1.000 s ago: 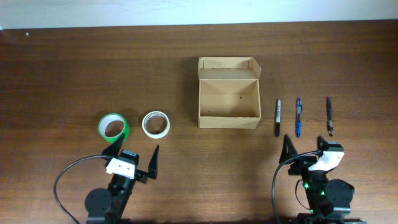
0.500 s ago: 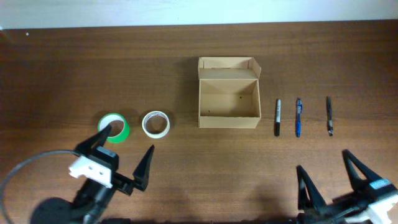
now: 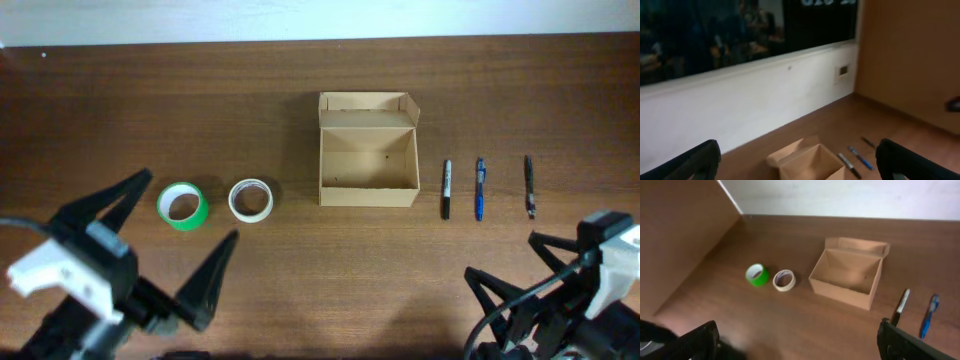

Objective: Pack container
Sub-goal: 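Move the left gripper over the green tape roll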

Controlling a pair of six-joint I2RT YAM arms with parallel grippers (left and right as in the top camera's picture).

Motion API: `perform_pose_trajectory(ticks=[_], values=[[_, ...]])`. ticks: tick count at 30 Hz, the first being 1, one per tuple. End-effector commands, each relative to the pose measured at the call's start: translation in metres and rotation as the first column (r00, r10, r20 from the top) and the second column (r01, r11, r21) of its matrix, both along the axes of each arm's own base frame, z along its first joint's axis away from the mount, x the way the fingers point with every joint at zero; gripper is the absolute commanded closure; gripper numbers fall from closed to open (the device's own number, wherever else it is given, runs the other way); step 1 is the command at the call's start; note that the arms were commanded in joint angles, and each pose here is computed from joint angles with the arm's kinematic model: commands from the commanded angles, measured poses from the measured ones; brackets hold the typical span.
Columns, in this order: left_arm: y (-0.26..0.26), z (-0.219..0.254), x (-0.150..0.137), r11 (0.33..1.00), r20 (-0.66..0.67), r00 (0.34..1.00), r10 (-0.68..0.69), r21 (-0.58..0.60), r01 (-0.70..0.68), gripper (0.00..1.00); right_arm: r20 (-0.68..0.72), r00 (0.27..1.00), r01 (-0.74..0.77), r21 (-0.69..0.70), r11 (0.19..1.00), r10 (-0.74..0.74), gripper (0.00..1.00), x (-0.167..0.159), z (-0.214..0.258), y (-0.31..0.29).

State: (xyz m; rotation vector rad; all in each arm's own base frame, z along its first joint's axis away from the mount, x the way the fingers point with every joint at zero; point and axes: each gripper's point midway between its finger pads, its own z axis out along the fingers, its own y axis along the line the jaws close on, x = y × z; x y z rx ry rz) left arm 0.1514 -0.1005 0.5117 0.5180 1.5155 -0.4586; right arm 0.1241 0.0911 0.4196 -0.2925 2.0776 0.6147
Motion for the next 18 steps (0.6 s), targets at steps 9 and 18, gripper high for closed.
perform_pose_trajectory(ticks=[9,18], values=[[0.020,-0.073,0.054,0.989,-0.359,0.923,0.140,0.087,-0.116,0.00,-0.159,0.977,0.113,-0.174,0.978,-0.141,0.01,0.013,-0.026,-0.033],[0.087,-0.151,0.125,0.850,-0.560,0.644,0.521,0.408,-0.333,0.00,0.088,0.948,0.318,-0.208,0.925,-0.306,0.01,0.015,0.049,-0.061]])
